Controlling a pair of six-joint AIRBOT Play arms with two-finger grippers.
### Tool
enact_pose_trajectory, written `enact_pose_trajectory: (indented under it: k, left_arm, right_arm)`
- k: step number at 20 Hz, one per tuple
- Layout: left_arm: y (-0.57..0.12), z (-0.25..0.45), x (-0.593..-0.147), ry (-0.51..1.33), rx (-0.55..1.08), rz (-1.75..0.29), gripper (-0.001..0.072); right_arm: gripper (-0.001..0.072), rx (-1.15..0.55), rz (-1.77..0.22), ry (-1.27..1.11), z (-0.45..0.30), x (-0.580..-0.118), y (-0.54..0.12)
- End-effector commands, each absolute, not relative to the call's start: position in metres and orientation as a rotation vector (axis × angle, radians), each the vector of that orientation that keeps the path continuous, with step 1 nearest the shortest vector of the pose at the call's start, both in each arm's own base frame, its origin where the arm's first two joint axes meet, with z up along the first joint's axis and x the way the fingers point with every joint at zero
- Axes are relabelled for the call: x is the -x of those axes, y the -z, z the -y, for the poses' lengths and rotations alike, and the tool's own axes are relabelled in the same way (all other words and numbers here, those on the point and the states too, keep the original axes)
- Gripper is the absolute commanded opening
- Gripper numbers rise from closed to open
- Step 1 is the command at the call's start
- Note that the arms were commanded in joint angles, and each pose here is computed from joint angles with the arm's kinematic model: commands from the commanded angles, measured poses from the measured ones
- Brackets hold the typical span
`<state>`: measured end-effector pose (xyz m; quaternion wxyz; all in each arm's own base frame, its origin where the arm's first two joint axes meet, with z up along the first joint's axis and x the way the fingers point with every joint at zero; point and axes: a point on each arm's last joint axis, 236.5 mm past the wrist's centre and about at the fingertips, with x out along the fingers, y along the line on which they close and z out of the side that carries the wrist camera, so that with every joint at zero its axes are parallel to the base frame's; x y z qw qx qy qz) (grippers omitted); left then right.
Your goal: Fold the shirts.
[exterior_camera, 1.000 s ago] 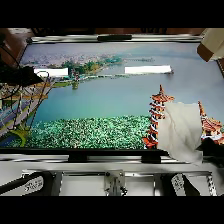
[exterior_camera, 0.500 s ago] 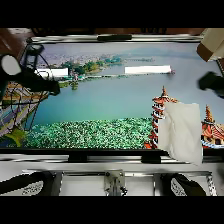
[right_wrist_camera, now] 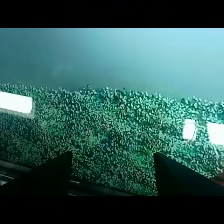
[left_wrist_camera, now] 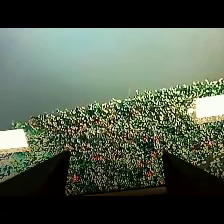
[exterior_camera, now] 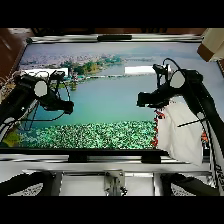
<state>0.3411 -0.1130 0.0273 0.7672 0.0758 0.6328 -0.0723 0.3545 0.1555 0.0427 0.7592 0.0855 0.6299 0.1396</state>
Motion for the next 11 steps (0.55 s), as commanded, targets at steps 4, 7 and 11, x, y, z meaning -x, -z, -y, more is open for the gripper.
enact_pose_trajectory:
  k: [4,7,11]
  left_arm:
    - [-0.0223,0.1161,-0.3409,0.155,-0.153,-1.366,0.0709]
    - [-0.0223,0.1162,-0.3410,0.154,-0.153,-1.366,0.0709]
    - [-0.0223,0.1162,-0.3410,0.154,-0.153,-1.366,0.0709]
  right_arm:
    - [0.0608,-0.192,-1.412,-0.330,-0.1682,-0.3474,-0.0362]
    - [0.0608,-0.192,-1.412,-0.330,-0.1683,-0.3474,-0.0362]
    - [0.0608,-0.192,-1.412,-0.330,-0.1683,-0.3474,-0.0362]
